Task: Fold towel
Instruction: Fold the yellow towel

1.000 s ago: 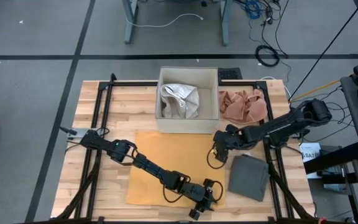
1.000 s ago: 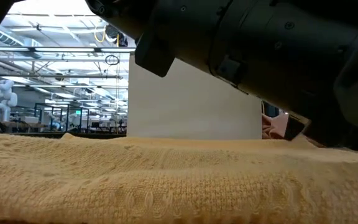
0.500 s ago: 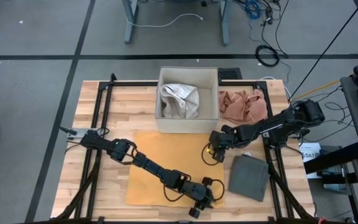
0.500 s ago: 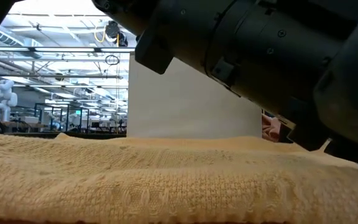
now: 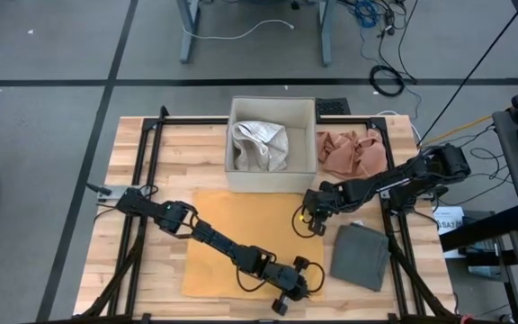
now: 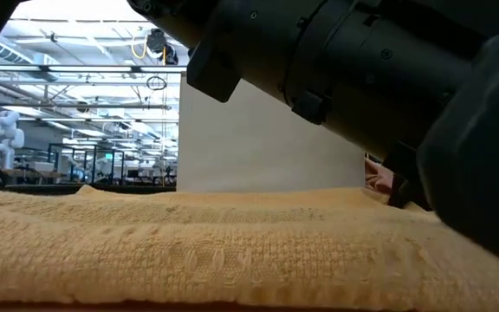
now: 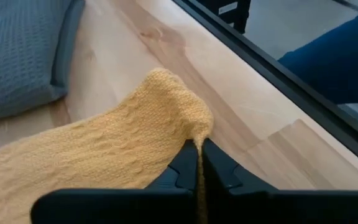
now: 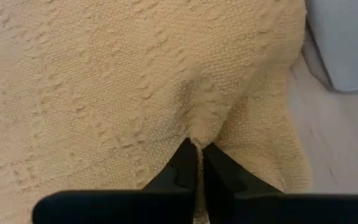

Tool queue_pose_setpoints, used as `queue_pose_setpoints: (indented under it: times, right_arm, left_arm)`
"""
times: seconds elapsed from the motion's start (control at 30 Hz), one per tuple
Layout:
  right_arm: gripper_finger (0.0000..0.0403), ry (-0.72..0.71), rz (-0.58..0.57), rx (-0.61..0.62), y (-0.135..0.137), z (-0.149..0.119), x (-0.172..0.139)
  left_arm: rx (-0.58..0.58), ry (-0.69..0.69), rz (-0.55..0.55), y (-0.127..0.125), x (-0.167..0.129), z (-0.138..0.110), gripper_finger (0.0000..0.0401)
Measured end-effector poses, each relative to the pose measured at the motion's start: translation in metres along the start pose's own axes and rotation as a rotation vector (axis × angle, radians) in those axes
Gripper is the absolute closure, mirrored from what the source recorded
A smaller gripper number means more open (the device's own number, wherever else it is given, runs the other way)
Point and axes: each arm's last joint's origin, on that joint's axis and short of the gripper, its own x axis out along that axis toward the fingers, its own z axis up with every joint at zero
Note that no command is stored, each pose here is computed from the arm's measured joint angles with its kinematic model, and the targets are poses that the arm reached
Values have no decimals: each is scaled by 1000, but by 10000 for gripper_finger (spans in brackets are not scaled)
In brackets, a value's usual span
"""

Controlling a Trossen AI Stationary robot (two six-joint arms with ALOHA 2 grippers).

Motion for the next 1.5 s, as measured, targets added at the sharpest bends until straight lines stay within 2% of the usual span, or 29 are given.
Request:
queue_pose_setpoints:
  times: [0.27,0.5,0.67,0.83,1.0,1.23,1.5]
  right_arm:
    - [401,-84,63,-14,5,1,-25]
    - [402,-247,213,-37,7,3,-73]
    - [402,-302,275,-32,-1,-6,-106]
    - [403,-291,293,11,-11,-23,-128]
    - [403,-332,341,27,-10,-26,-137]
    - [403,-337,337,27,-6,-18,-130]
    - [399,-289,332,72,-3,-5,-121]
  left_arm:
    - [90,-31,-14,-10,-4,10,397]
    - [190,-107,-10,-25,-26,45,399]
    - [269,-169,63,-38,-48,75,399]
    - [329,-143,167,-56,-64,90,400]
    - [345,-72,283,-76,-67,87,400]
    - [297,-27,401,-93,-68,77,400]
    - [168,-157,479,-104,-68,67,400]
